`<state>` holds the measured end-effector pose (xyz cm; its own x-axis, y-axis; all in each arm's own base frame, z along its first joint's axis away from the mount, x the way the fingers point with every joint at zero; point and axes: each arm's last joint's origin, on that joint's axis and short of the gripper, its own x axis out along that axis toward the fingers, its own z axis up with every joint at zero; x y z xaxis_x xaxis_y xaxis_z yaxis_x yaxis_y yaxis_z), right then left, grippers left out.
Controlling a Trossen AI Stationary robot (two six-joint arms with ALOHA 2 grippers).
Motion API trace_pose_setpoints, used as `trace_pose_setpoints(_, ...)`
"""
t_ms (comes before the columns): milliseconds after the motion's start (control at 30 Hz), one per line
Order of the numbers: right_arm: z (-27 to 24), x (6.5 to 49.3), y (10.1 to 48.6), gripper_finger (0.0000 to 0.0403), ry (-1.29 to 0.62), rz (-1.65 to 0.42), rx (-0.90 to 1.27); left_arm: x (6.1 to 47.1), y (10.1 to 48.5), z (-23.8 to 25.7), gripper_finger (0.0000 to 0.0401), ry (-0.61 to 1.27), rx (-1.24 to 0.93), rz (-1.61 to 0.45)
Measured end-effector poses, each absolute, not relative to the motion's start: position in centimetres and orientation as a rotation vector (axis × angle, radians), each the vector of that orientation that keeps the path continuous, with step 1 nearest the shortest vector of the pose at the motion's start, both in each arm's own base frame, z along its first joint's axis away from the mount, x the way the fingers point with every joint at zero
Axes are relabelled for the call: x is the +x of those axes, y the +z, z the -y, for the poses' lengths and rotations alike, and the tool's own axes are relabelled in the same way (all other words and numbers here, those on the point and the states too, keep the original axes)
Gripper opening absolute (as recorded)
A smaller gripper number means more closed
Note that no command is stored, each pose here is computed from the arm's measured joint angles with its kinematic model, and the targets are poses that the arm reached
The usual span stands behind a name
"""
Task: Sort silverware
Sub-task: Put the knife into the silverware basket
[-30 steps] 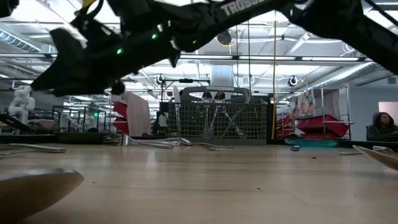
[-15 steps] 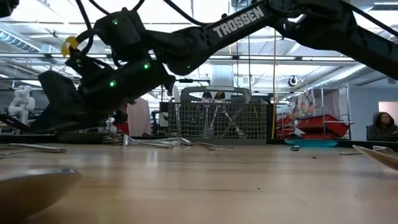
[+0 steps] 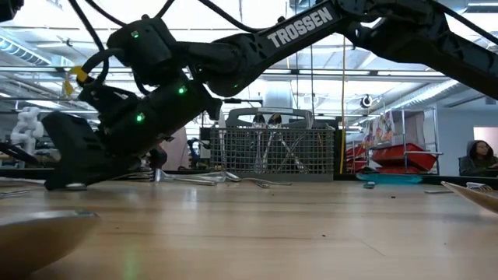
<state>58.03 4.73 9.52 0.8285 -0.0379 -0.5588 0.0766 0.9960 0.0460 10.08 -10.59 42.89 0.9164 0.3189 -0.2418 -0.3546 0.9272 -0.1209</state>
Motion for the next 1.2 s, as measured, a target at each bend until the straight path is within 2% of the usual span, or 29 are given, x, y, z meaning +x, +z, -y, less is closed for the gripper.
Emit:
trace_pose_setpoints(233,-5.0,57.9,8.4,0.0169,-0.065,-0.629,0.084,10.1,42.9,10.6,0.0088,0.347,-0.157,-0.222)
trace_pose_setpoints(300,-5.0,57.8,8.3,0.0133,-0.081,-0.653,0.105,10.1,42.9,10.6,0.0088,0.347,-0.157,-0.222)
trace_pose_setpoints(433,-4.9,57.5,8.1,0.0025,-0.09,-0.7,0.125,10.1,42.9,10.6,0.0088,0.347,-0.154,-0.223)
trace_pose_setpoints(467,-4.9,57.3,7.8,0.0014,-0.088,-0.726,0.129,10.1,42.9,10.6,0.0088,0.347,-0.152,-0.223)
trace_pose_setpoints(600,-5.0,57.5,7.9,0.0001,-0.112,-0.691,0.194,10.1,42.9,10.6,0.0088,0.344,-0.128,-0.228)
trace_pose_setpoints(967,-4.9,57.5,8.1,0.0,-0.12,-0.679,0.23,10.1,42.4,10.5,0.0088,0.351,-0.133,-0.249)
trace_pose_setpoints(1067,-4.9,57.5,8.1,0.0,-0.126,-0.678,0.246,9.9,40.4,9.6,0.0088,0.397,-0.205,-0.384)
trace_pose_setpoints(1200,-5.0,57.6,8.1,0.0,-0.124,-0.669,0.25,10.0,35.5,9.3,0.0077,0.527,-0.329,-0.594)
